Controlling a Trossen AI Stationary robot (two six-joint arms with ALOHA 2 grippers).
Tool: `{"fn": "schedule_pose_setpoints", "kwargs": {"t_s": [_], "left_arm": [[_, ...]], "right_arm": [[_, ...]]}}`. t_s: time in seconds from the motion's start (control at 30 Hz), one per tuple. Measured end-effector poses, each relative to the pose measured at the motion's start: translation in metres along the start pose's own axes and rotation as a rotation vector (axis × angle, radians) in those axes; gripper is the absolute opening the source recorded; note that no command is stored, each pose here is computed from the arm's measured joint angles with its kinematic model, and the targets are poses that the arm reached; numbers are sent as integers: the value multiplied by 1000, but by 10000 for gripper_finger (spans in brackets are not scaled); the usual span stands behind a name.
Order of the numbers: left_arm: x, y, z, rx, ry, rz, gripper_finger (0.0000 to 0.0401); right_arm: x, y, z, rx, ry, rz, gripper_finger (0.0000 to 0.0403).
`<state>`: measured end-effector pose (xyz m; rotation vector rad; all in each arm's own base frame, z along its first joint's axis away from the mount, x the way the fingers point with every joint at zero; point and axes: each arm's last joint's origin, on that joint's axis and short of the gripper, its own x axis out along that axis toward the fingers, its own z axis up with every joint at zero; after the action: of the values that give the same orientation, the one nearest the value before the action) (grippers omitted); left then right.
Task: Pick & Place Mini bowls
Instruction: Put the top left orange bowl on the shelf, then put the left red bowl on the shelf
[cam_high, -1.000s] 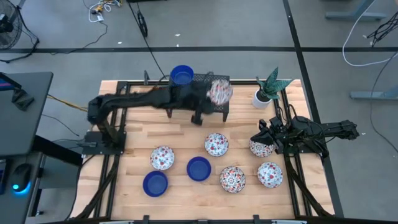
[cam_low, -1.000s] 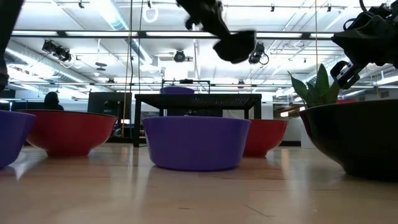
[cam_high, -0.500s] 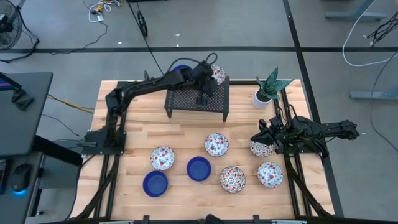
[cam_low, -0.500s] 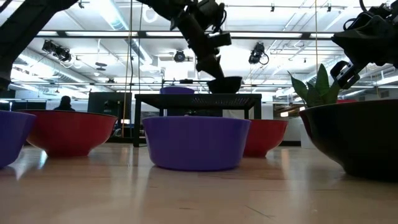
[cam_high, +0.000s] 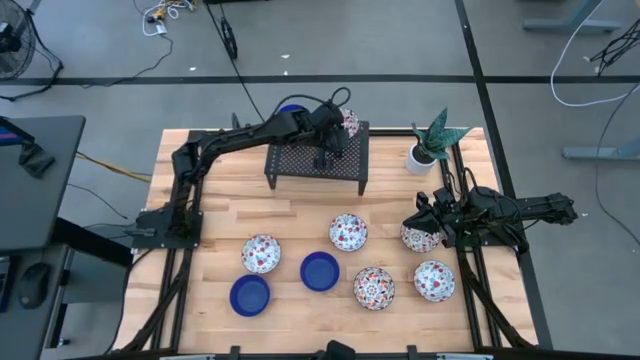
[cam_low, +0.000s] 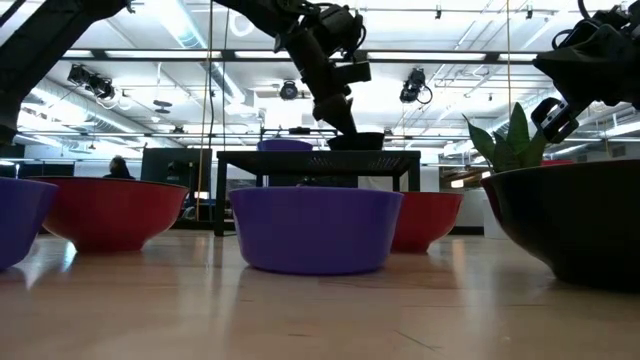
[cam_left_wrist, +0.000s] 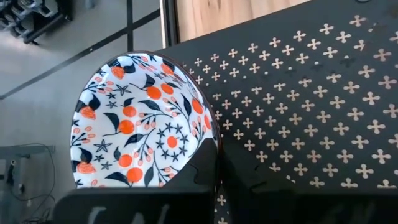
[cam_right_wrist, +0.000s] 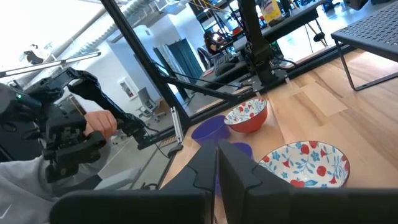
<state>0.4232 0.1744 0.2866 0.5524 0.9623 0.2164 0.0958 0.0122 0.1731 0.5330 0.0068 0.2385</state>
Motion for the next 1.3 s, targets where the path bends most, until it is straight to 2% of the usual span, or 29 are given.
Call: {"fn": "schedule_pose_setpoints", "kwargs": {"t_s": [0.33, 0.77, 1.0, 1.3], "left_arm": [[0, 0, 0, -1, 0, 6, 25], [-1, 5, 5, -20, -19, 81, 143], [-41, -1, 23, -4, -28, 188, 177], [-93, -29, 45, -6, -114, 133, 181]], "right_arm": [[0, 0, 0, 0, 0, 1, 20], [0, 0, 0, 0, 0, 1, 20], [0, 0, 0, 0, 0, 1, 20], [0, 0, 0, 0, 0, 1, 20]]}}
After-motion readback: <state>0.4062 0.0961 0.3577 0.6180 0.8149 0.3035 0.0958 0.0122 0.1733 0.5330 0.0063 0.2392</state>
